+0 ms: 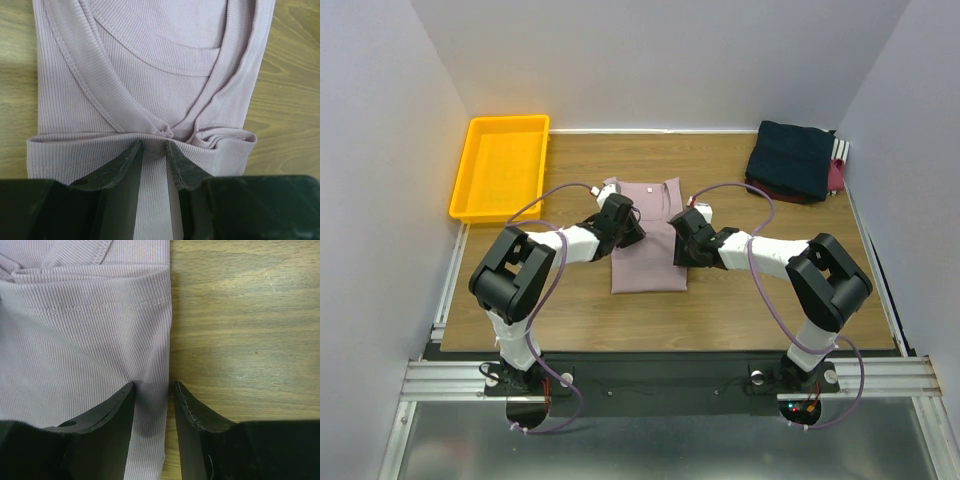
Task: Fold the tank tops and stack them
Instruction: Fold the tank top
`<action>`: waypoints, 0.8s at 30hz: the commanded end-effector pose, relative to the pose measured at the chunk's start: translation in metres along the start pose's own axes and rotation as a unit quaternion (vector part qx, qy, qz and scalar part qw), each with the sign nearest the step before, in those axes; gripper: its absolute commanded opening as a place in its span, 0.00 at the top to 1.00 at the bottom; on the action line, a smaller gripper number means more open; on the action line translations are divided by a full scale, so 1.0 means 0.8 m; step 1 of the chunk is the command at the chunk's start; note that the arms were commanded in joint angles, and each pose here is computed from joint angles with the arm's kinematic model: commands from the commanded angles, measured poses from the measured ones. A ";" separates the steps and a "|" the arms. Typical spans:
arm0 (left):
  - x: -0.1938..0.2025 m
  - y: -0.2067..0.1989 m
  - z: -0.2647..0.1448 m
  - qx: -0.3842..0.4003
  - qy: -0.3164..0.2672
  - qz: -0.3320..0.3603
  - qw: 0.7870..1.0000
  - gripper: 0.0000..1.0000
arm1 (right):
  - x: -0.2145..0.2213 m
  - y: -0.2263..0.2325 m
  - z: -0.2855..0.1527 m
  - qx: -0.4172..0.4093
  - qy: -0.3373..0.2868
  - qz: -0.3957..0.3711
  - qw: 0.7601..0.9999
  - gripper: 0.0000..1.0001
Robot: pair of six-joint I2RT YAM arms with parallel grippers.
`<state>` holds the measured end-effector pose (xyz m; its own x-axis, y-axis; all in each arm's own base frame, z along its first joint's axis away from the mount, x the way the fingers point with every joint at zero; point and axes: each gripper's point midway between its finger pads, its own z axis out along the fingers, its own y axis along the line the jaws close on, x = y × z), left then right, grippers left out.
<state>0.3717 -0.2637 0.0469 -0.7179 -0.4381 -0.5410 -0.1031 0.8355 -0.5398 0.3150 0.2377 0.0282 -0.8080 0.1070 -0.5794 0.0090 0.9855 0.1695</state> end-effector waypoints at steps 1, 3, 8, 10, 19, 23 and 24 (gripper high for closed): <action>-0.019 -0.014 0.008 -0.003 -0.018 -0.002 1.000 0.63 | -0.001 0.005 0.002 -0.007 -0.007 -0.002 1.000 0.57; -0.018 -0.009 0.011 -0.015 -0.016 0.000 1.000 0.63 | -0.002 0.008 0.001 -0.012 -0.007 -0.005 1.000 0.57; -0.021 -0.012 0.007 -0.014 -0.016 0.001 1.000 0.63 | -0.004 0.008 -0.004 -0.016 -0.008 -0.006 1.000 0.57; -0.033 -0.025 -0.006 0.003 -0.028 0.002 1.000 0.61 | -0.009 0.010 -0.010 -0.021 -0.015 -0.004 1.000 0.55; -0.103 -0.053 -0.117 0.036 -0.126 -0.010 0.991 0.49 | -0.042 0.016 -0.052 -0.042 -0.053 0.010 0.998 0.35; -0.050 0.030 -0.137 -0.043 -0.096 -0.047 0.993 0.46 | -0.019 0.016 -0.071 -0.076 -0.029 0.020 0.996 0.34; -0.029 0.054 -0.143 -0.054 -0.086 -0.060 0.993 0.46 | -0.001 0.009 -0.073 -0.078 -0.015 0.025 0.997 0.35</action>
<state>0.3526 -0.2233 0.1855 -0.5058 -0.5780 -0.6404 -0.0571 0.7631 -0.6437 0.3089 0.2378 0.0816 -0.7543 0.1525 -0.6386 -0.0303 0.9635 0.2658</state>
